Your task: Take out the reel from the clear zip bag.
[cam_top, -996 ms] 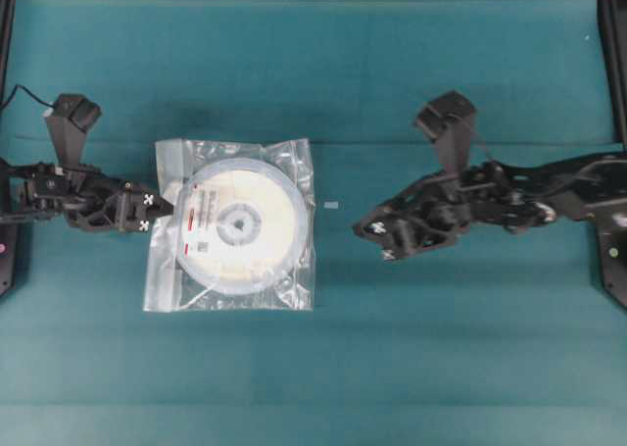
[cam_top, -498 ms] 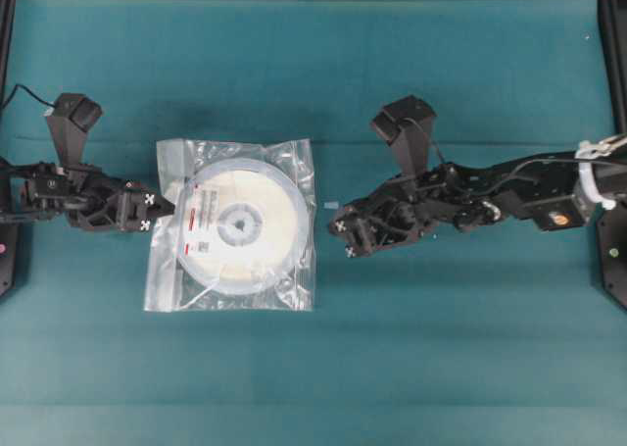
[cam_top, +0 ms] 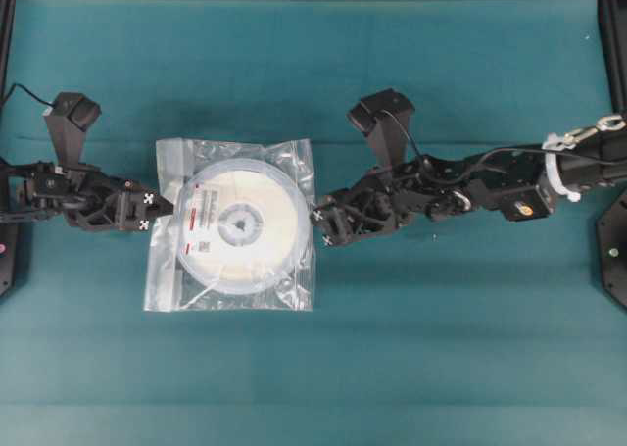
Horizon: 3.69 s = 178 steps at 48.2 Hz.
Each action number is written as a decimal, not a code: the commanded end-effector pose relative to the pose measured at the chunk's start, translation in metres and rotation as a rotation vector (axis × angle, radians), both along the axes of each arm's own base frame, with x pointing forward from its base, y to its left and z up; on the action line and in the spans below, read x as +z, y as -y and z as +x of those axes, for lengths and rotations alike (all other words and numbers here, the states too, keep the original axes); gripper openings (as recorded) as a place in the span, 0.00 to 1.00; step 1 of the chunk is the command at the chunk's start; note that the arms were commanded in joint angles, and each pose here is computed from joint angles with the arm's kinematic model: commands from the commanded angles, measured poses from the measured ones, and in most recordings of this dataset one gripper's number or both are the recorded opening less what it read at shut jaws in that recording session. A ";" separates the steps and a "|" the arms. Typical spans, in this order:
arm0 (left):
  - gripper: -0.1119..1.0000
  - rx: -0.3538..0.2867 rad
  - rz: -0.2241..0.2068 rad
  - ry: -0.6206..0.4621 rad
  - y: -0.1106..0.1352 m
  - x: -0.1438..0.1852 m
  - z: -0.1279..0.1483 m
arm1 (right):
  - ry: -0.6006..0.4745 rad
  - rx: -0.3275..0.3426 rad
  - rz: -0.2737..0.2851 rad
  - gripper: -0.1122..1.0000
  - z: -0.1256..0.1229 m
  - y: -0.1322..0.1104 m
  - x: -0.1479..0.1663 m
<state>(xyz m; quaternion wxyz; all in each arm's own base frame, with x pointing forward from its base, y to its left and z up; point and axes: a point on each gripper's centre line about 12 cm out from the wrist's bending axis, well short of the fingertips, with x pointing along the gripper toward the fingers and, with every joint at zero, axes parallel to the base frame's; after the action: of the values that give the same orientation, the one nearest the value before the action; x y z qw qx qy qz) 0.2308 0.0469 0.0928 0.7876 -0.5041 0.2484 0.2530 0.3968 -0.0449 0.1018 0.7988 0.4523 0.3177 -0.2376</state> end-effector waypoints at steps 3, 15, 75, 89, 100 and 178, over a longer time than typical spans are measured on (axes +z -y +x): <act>0.10 -0.004 0.008 0.025 -0.001 0.006 0.004 | 0.024 0.002 -0.004 0.77 0.011 0.001 0.005; 0.10 -0.004 0.009 0.030 -0.001 0.007 0.006 | 0.013 0.007 0.000 0.77 0.014 0.000 0.001; 0.10 -0.002 0.009 0.028 -0.001 0.006 0.006 | 0.000 0.028 0.006 0.68 0.039 0.001 -0.008; 0.10 -0.002 0.009 0.030 -0.001 0.007 0.006 | -0.037 0.017 0.033 0.39 0.033 0.004 -0.013; 0.10 -0.002 0.009 0.028 -0.001 0.007 0.006 | -0.041 0.002 0.034 0.22 0.031 0.011 -0.014; 0.10 -0.004 0.005 0.008 0.000 0.004 0.002 | -0.122 -0.020 0.046 0.16 -0.048 0.009 -0.013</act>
<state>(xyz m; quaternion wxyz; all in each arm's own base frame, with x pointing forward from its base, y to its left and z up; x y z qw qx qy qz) 0.2302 0.0476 0.0921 0.7842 -0.5042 0.2536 0.2579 0.3540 -0.0520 0.0870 0.7669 0.4561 0.3670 -0.2629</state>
